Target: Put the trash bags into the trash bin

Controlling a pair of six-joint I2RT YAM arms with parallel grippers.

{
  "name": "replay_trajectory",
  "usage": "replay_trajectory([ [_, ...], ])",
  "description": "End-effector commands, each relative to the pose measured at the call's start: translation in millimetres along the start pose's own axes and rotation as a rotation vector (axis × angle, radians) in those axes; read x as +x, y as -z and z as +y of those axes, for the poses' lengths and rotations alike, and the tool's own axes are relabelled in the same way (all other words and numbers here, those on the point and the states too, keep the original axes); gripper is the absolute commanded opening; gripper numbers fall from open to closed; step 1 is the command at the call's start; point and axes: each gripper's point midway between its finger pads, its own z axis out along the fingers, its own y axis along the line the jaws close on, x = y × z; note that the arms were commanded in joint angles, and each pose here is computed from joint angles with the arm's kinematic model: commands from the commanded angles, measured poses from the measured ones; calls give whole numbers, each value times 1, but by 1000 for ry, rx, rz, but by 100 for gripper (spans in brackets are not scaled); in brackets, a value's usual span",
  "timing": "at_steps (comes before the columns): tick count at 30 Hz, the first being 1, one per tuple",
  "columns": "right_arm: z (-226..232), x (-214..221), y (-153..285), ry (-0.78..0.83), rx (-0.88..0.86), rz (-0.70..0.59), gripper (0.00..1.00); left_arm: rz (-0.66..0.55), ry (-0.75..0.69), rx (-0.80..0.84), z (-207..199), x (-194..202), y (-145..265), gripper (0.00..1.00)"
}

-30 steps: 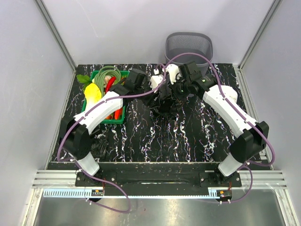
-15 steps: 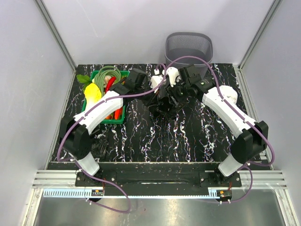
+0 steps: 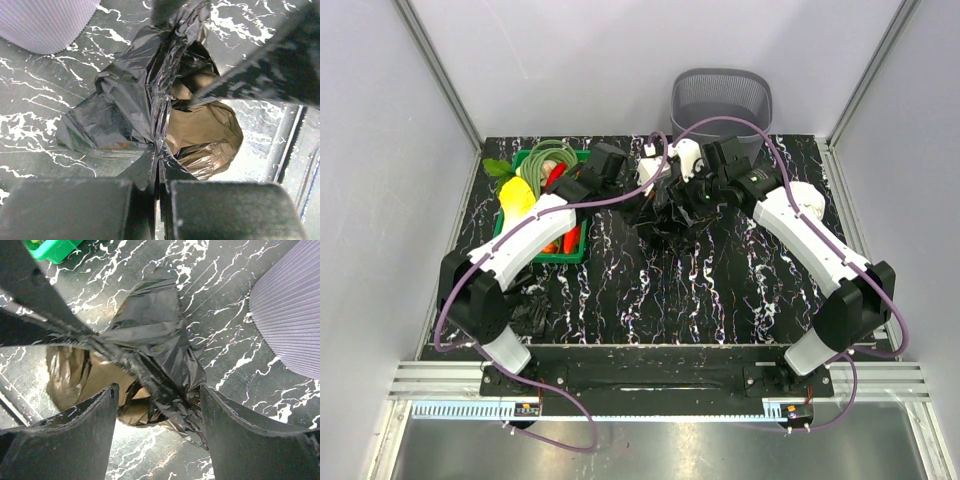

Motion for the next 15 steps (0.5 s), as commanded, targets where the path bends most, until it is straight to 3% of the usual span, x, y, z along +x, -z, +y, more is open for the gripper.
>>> replay_trajectory([
  [1, -10, 8, -11, 16, 48, 29, 70, -167, -116, 77, -25, -52, 33, 0],
  [7, -14, 30, -27, -4, 70, 66, 69, -204, -112, 146, -37, -61, 45, 0],
  [10, -21, 37, -33, -11, 102, 91, 63, -218, -107, 162, -39, -64, 52, 0],
  [15, -50, 49, -30, -25, 229, 129, 60, -224, -89, 125, -29, -63, 62, 0],
])
